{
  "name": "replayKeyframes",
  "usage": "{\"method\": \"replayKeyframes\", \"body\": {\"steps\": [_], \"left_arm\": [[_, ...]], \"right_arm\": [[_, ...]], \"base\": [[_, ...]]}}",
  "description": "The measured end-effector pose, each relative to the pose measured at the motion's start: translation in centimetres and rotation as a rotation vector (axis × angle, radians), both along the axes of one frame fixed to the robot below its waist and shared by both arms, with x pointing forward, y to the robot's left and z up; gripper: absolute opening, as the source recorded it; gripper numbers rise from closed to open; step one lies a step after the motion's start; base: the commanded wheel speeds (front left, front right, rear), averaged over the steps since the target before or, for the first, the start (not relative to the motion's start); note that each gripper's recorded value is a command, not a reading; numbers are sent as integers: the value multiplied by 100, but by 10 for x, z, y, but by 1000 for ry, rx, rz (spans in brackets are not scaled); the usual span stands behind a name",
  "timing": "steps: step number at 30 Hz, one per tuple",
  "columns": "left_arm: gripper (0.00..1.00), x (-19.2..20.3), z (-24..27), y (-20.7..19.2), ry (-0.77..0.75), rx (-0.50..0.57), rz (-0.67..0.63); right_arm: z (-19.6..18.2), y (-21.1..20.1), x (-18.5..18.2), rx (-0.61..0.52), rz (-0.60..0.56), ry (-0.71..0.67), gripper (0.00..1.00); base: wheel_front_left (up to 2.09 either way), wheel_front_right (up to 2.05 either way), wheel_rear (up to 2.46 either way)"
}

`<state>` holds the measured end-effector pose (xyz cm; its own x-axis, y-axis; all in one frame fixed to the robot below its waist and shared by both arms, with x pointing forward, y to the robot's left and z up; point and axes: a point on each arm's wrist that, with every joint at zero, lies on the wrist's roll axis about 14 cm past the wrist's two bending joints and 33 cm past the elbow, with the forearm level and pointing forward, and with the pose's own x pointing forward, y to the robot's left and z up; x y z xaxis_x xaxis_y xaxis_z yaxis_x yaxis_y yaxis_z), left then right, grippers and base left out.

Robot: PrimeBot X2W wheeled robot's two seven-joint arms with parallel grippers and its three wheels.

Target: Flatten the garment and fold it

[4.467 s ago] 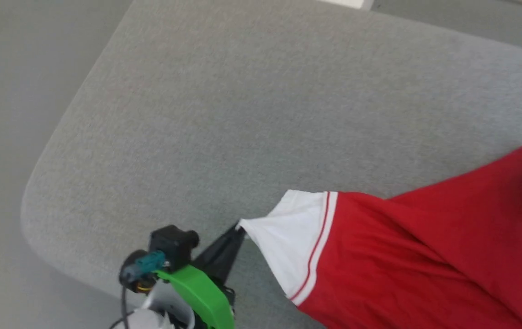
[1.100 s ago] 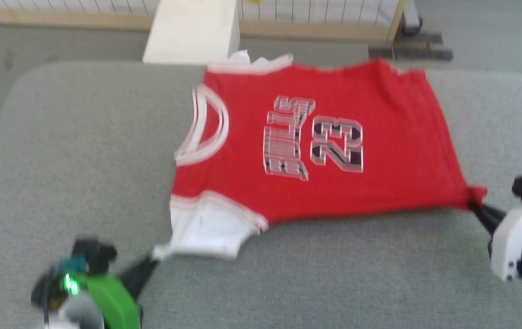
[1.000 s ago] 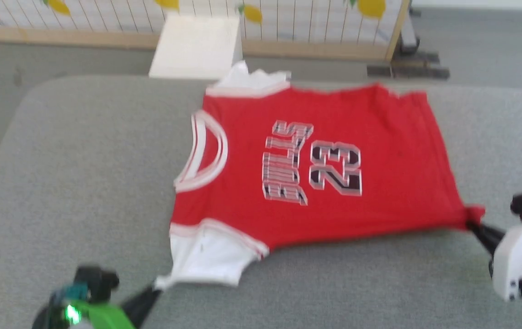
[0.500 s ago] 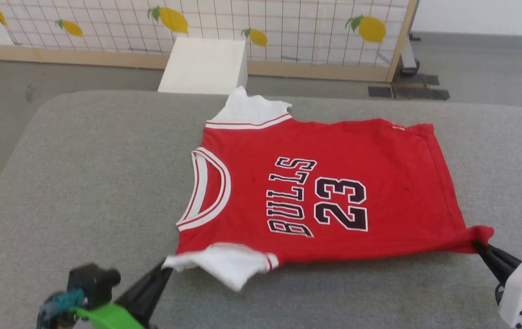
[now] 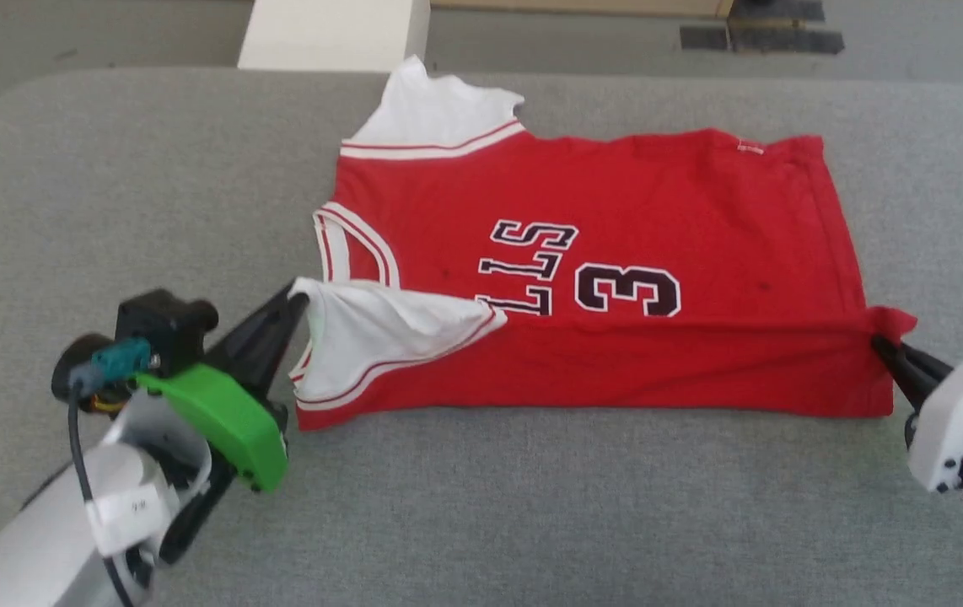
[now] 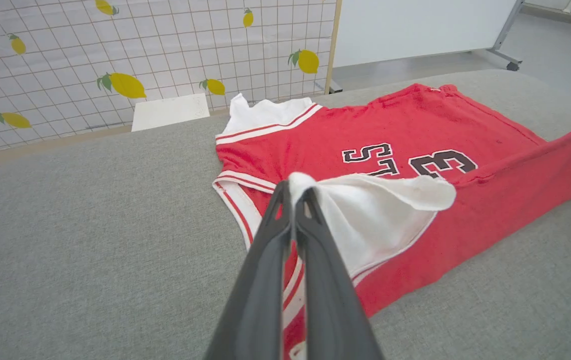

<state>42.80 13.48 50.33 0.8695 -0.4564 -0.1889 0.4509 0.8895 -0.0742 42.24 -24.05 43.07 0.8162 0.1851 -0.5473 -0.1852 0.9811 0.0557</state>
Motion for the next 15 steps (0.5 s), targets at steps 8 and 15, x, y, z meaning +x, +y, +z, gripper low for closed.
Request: {"method": "replayKeyframes", "body": {"steps": [8,15], "left_arm": [[0,35,-50,-4,118,76,-14],[100,34,-99,1,258,98,38]], "right_arm": [[-34,-2,21,-48,0,98,0],[-55,2,30,-67,10,143,100]], "base": [[0,0,0],[0,0,0]]}}
